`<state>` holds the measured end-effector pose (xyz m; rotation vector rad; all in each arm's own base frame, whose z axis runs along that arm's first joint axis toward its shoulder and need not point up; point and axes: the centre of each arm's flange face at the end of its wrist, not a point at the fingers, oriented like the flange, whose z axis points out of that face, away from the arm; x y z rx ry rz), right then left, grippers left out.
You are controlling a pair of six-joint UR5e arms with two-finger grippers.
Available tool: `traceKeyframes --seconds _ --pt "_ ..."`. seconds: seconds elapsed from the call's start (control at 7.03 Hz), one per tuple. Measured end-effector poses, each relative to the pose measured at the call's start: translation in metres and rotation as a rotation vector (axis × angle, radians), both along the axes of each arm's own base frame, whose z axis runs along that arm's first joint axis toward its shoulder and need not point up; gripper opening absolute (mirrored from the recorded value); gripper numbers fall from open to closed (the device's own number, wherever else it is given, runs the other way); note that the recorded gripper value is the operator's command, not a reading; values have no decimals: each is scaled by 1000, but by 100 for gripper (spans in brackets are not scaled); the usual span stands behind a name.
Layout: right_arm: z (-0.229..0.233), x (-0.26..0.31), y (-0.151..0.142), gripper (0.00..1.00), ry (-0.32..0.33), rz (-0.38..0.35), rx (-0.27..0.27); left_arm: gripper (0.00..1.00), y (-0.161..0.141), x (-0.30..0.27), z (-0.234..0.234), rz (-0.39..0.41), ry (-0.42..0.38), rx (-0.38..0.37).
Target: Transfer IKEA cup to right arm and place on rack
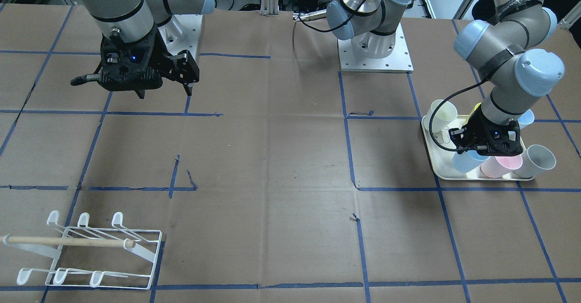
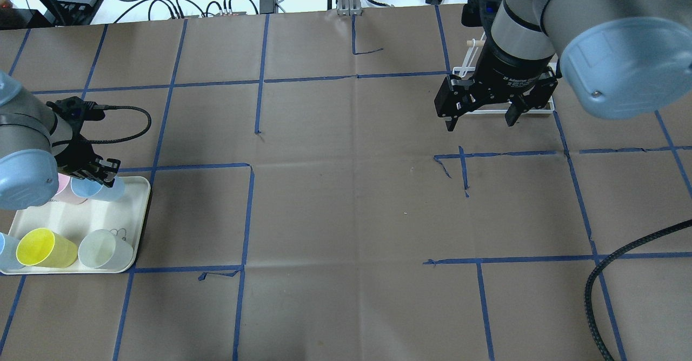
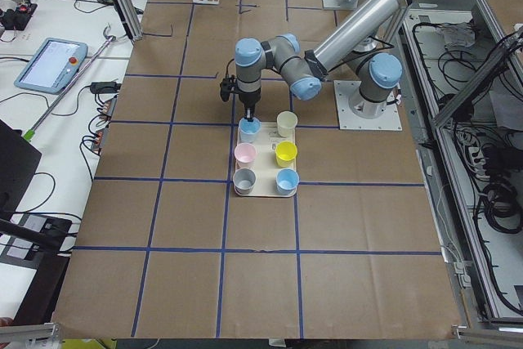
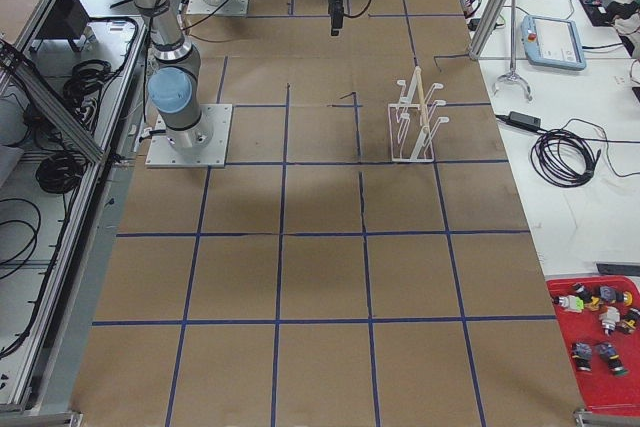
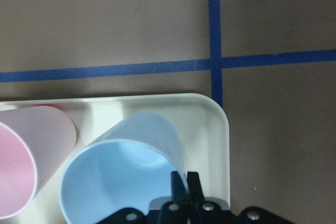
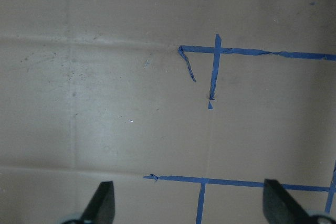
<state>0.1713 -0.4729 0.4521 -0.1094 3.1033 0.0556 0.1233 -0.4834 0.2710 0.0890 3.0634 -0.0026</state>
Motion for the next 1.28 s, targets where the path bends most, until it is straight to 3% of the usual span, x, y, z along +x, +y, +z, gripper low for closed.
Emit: traceKeyframes --seconds 0.57,0.71,1.0,1.28 --pt "5 0 -5 100 -2 -3 -22 0 -25 -29 121 -19 111 -51" --pt "17 -1 -12 100 -7 -7 -85 0 -34 -43 147 -29 157 -96" --pt "42 2 -32 100 -51 -52 -295 0 -45 -78 180 -84 298 -216" --pt "42 14 -45 100 -207 -240 -439 0 -52 -111 203 -154 437 -363"
